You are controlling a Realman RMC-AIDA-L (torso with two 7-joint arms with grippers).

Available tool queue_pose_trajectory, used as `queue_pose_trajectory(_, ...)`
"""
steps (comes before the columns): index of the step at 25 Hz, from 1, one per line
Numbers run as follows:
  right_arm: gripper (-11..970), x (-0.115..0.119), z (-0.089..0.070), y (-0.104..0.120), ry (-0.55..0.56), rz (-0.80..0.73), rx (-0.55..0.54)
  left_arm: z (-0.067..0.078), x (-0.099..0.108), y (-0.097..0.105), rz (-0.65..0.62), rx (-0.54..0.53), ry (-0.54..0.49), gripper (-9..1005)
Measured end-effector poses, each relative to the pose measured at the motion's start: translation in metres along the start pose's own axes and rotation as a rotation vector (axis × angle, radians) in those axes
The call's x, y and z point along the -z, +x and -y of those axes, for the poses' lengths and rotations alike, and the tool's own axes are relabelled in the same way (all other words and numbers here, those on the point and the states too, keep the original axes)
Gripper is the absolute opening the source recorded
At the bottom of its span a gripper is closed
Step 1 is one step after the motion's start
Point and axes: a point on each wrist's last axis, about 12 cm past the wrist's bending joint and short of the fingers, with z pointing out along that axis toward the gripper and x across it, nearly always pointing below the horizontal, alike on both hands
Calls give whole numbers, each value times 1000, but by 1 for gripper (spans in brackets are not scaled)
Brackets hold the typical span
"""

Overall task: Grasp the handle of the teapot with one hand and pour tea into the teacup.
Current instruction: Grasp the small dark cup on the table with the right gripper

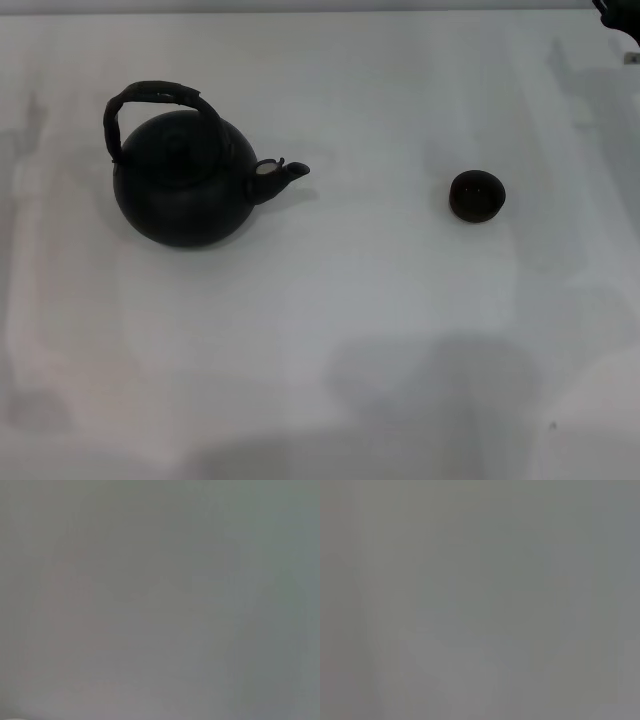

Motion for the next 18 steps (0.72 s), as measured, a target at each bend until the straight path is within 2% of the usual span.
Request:
queue_pose_trajectory(13, 847, 2, 10, 6, 41, -40, 8, 1, 0, 2, -14, 7, -2, 880)
queue_pose_trajectory(16, 846, -1, 12, 3, 64, -29, -20, 2, 1, 3, -18, 6, 2, 879)
queue_pose_trajectory(18, 846, -7, 11, -2, 83, -24, -77, 1, 2, 4, -20, 6, 1, 879)
